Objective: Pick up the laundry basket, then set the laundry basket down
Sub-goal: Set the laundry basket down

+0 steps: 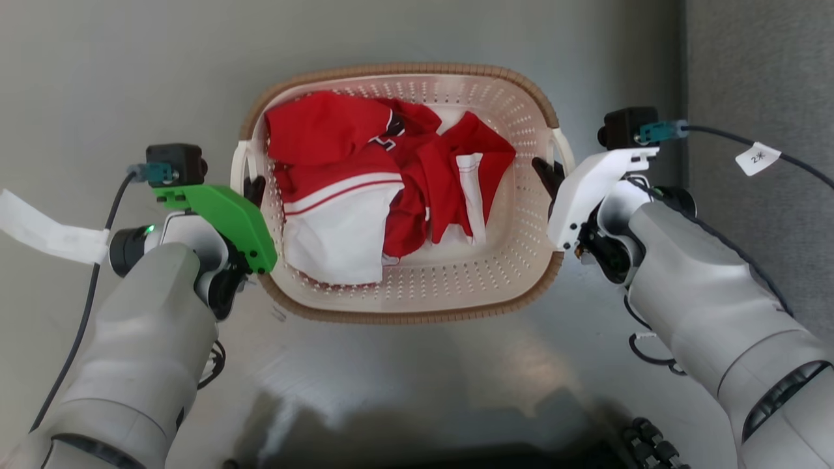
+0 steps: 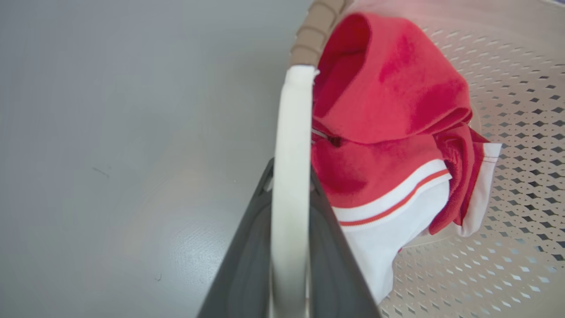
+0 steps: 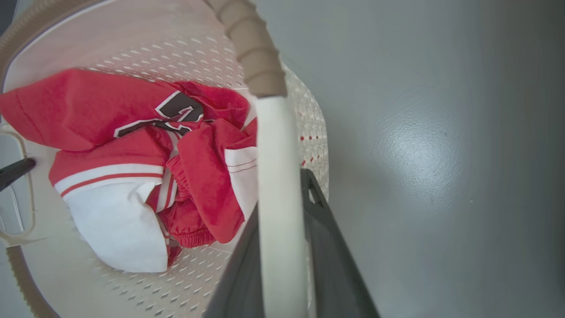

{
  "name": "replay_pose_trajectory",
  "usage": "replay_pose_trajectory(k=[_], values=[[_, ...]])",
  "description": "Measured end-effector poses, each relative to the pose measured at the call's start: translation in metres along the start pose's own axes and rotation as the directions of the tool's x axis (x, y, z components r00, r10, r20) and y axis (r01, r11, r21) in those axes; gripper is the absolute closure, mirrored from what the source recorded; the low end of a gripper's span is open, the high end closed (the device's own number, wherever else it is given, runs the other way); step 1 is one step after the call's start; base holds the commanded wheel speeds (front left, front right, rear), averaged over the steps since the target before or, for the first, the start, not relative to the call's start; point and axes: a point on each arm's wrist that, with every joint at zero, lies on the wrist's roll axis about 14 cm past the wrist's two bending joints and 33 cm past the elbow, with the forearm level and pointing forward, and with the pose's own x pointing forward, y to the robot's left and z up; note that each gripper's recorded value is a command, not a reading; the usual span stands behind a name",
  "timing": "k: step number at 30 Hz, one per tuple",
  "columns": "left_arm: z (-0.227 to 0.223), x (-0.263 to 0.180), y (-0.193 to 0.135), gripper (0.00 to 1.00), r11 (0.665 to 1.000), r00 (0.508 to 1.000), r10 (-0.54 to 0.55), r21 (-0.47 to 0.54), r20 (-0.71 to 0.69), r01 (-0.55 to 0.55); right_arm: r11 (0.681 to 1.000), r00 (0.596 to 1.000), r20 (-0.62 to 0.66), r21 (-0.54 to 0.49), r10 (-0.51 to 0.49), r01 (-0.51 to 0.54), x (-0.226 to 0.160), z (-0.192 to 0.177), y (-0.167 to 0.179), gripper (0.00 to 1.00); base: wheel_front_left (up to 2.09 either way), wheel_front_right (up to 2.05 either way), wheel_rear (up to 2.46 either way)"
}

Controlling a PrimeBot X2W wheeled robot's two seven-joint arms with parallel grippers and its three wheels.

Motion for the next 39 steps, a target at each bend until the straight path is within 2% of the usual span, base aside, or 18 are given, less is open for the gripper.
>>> replay_pose_trajectory(k=[20, 35, 36, 37, 38, 39], values=[[-0.009, 0.031, 0.022, 1.0, 0.999, 1.0, 0.023, -0.036, 0.011, -0.023, 1.0, 1.0, -0.015, 0.011, 0.0, 0.0, 0.04, -0.008, -0.014, 1.0, 0.0, 0.0, 0.0], [-0.015, 0.036, 0.023, 1.0, 0.999, 1.0, 0.021, -0.037, 0.011, -0.021, 1.0, 1.0, -0.003, 0.009, -0.001, 0.001, 0.047, -0.012, -0.018, 1.0, 0.0, 0.0, 0.0], [-0.015, 0.037, 0.023, 1.0, 0.999, 1.0, 0.021, -0.037, 0.01, -0.02, 1.0, 1.0, -0.004, 0.009, -0.002, 0.002, 0.048, -0.013, -0.018, 0.91, 0.0, 0.0, 0.0], [-0.016, 0.037, 0.023, 0.69, 0.999, 1.0, 0.021, -0.038, 0.009, -0.021, 1.0, 1.0, -0.003, 0.012, -0.003, 0.003, 0.048, -0.013, -0.019, 0.59, 0.0, 0.0, 0.0], [-0.016, 0.037, 0.023, 0.0, 0.999, 1.0, 0.022, -0.046, 0.009, -0.022, 1.0, 1.0, 0.0, 0.019, 0.0, 0.0, 0.048, -0.013, -0.018, 0.0, 0.0, 0.0, 0.0], [-0.015, 0.037, 0.023, 0.0, 0.998, 1.0, 0.022, -0.055, 0.014, -0.022, 1.0, 1.0, -0.001, 0.025, 0.008, -0.008, 0.049, -0.013, -0.016, 0.0, 0.0, 0.0, 0.0]])
